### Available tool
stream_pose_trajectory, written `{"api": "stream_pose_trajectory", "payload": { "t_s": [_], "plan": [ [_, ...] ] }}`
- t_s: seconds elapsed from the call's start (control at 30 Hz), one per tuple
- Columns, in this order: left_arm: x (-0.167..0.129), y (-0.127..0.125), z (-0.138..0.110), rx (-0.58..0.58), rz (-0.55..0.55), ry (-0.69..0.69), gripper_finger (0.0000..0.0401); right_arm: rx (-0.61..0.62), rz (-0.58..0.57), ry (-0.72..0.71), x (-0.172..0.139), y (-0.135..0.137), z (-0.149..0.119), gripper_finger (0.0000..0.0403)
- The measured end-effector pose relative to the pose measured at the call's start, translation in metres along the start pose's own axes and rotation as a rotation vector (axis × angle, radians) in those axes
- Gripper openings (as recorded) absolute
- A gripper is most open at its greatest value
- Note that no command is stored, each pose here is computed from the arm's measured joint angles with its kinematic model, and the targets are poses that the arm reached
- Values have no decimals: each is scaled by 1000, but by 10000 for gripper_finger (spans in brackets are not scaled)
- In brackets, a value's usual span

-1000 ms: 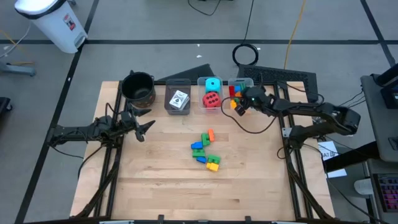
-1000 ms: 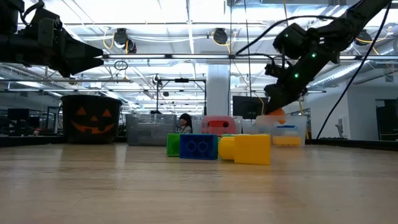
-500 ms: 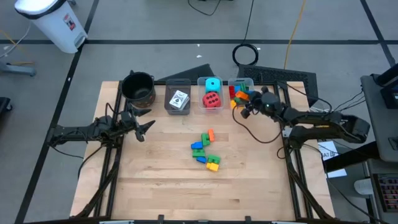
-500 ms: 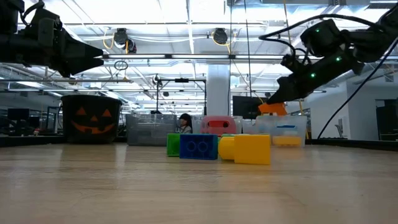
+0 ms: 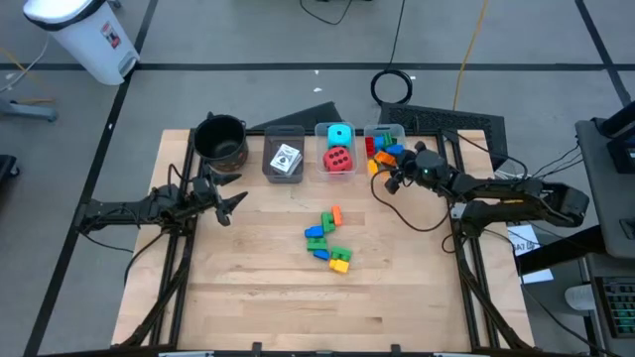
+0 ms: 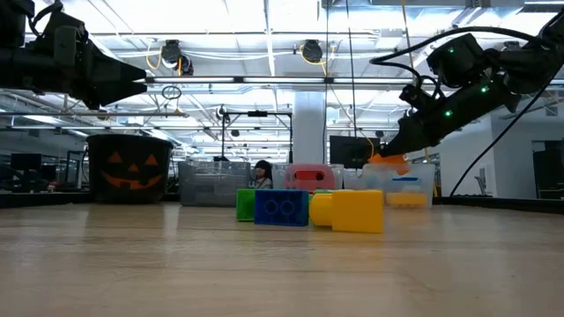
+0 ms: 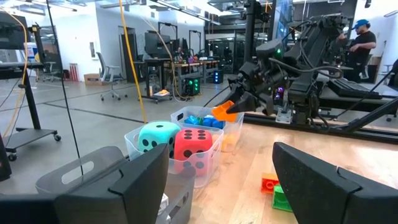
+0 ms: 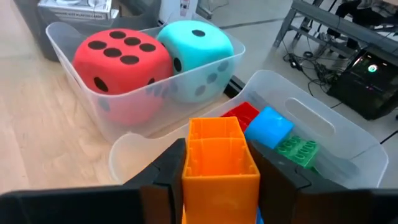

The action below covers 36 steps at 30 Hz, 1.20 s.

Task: Pick & Place Toys
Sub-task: Put the orange one stud game piece into the right transparent bin, then put the orange block into the right transparent bin

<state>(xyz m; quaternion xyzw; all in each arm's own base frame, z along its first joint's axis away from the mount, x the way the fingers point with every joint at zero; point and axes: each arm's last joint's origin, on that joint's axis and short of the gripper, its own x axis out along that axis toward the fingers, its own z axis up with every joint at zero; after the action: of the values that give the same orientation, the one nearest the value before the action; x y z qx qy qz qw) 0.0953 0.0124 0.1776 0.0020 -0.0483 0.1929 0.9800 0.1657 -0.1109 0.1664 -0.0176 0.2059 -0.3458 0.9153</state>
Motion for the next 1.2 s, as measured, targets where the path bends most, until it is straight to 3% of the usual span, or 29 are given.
{"api": "stream_pose_trajectory", "payload": {
  "t_s": [0.27, 0.53, 0.7, 0.77, 0.93, 1.2],
  "plan": [
    [0, 0, 0, 0, 0, 0, 292, 80, -5, -25, 0, 0, 3, 154],
    [0, 0, 0, 0, 0, 0, 292, 90, -113, -61, 0, -4, 6, 218],
    [0, 0, 0, 0, 0, 0, 292, 95, -79, -123, -2, 3, 13, 254],
    [0, 0, 0, 0, 0, 0, 292, 90, -21, -161, -4, 10, 17, 266],
    [0, 0, 0, 0, 0, 0, 292, 66, 253, -211, -10, 38, 37, 289],
    [0, 0, 0, 0, 0, 0, 292, -33, 506, -91, -27, 90, 66, 296]
  ]
}}
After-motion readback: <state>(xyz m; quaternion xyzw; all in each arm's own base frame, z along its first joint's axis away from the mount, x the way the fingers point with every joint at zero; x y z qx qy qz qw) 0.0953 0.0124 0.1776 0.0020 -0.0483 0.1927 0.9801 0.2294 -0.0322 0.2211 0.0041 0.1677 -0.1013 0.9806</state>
